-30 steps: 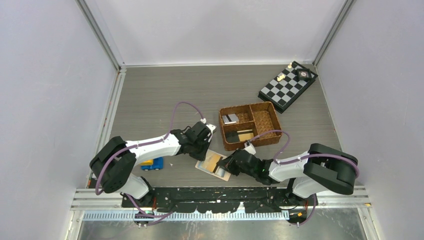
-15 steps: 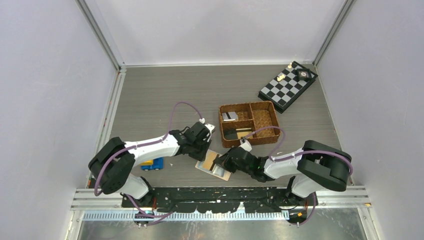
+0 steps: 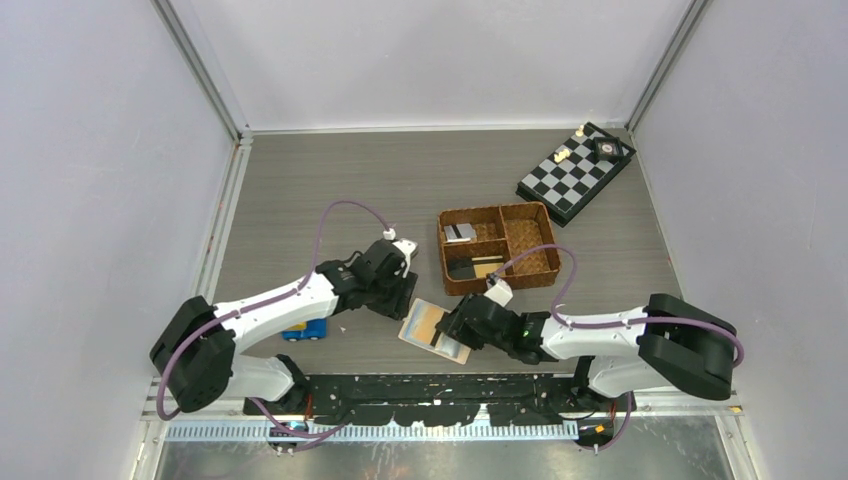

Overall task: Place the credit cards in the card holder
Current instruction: Insert the credit card into the card holder, then close the card holder at the center of the board.

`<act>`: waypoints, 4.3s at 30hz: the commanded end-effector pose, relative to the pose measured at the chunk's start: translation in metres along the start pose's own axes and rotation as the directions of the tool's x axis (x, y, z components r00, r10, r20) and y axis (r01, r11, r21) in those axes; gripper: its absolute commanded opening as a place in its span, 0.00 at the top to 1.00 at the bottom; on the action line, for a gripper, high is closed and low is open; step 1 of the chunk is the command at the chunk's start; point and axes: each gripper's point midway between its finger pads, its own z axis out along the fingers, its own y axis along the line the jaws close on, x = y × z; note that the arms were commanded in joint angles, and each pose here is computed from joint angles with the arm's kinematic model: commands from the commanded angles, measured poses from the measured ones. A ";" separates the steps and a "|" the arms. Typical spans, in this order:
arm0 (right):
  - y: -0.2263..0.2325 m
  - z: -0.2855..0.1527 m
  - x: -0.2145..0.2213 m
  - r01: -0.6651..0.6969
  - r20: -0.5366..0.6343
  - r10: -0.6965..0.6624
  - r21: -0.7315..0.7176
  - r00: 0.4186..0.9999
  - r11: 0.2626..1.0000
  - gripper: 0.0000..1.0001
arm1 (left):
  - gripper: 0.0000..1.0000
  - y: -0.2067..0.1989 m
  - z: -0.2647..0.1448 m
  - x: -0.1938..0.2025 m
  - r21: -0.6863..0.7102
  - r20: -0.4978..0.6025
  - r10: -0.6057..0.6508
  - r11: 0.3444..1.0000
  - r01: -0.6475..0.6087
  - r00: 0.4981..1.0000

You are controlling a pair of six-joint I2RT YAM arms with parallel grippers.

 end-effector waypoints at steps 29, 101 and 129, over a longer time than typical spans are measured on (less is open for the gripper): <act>0.039 0.017 0.000 0.214 0.032 -0.217 0.074 0.976 0.974 0.68 | 1.00 0.020 0.026 0.014 0.011 -0.036 -0.112 0.994 0.113 0.993; -0.008 -0.078 -0.103 0.120 0.217 -0.097 -0.092 0.971 0.988 0.31 | 0.33 -0.158 -0.052 -0.017 0.427 0.056 0.054 0.901 -0.073 0.997; -0.002 -0.067 -0.096 0.063 0.173 -0.043 -0.115 0.984 0.991 0.30 | 0.48 -0.100 -0.016 -0.003 0.448 -0.014 -0.037 0.893 0.039 0.999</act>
